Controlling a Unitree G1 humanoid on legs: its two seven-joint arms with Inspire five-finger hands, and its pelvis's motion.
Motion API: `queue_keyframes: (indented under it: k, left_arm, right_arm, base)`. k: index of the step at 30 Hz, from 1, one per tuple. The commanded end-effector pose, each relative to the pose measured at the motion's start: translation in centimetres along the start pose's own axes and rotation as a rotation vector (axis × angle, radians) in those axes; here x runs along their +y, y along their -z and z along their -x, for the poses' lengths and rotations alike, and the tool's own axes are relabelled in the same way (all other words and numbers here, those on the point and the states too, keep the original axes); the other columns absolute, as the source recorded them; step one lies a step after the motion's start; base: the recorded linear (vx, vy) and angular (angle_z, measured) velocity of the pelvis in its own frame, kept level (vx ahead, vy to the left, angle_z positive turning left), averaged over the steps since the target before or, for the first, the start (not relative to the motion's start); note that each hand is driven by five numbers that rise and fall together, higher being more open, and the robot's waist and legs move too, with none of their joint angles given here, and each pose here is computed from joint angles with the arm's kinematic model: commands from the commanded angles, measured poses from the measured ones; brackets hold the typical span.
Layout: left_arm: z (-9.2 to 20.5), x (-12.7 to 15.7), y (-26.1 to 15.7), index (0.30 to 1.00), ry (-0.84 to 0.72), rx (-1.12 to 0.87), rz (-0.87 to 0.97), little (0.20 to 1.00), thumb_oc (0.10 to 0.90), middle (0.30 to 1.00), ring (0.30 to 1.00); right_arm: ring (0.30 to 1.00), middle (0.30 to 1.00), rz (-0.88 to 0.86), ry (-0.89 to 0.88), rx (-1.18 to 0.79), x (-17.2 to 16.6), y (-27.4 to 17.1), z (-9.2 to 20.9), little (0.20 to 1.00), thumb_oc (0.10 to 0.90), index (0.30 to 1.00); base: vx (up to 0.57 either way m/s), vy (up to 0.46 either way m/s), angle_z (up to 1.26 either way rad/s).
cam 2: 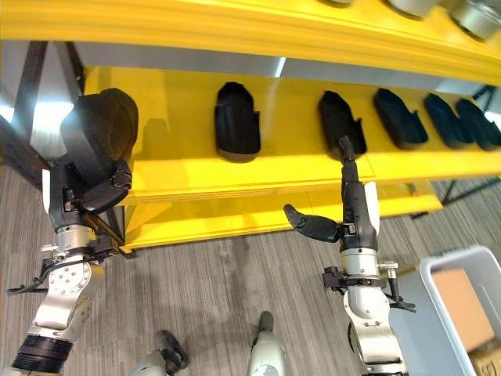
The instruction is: Move parts from the plastic box to the shelf.
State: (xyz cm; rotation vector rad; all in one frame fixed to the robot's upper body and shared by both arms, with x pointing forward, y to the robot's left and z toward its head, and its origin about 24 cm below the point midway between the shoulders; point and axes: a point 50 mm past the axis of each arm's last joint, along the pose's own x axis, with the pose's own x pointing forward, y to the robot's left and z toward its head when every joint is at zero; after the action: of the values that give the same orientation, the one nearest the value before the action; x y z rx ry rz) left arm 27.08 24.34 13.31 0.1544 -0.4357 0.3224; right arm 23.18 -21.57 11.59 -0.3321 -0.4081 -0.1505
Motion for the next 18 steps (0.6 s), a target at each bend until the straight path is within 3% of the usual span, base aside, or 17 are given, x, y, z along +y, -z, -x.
queue_keyframes:
  k: [1, 14, 17, 18]
  left_arm:
    - [-2.2, -1.6, -7.7, 0.300, 0.070, -0.450, -0.009, 0.300, 0.400, 0.300, 0.300]
    - [-4.6, 0.4, -8.2, 0.300, 0.030, -0.552, -0.480, 0.300, 0.400, 0.300, 0.300]
    - [-6.1, 2.0, -9.5, 0.300, 0.002, -0.621, -0.736, 0.300, 0.400, 0.300, 0.300]
    - [-6.1, 2.0, -9.4, 0.300, 0.002, -0.621, -0.738, 0.300, 0.400, 0.300, 0.300]
  right_arm:
    - [1.000, 1.000, 0.053, 0.039, -0.231, -2.7, -3.7, -1.8, 1.000, 0.900, 1.000]
    - [1.000, 1.000, 0.049, -0.007, -0.195, -3.6, -3.0, -0.9, 1.000, 0.900, 1.000]
    - [1.000, 1.000, 0.052, -0.019, -0.179, -4.0, -2.8, -0.5, 1.000, 0.900, 1.000]
    - [1.000, 1.000, 0.052, -0.019, -0.179, -4.0, -2.8, -0.5, 1.000, 0.900, 1.000]
  base:
    - [0.05, -0.024, 0.08]
    - [0.05, -0.096, 0.05]
    - [0.05, -0.058, 0.06]
    - [0.03, -0.039, 0.06]
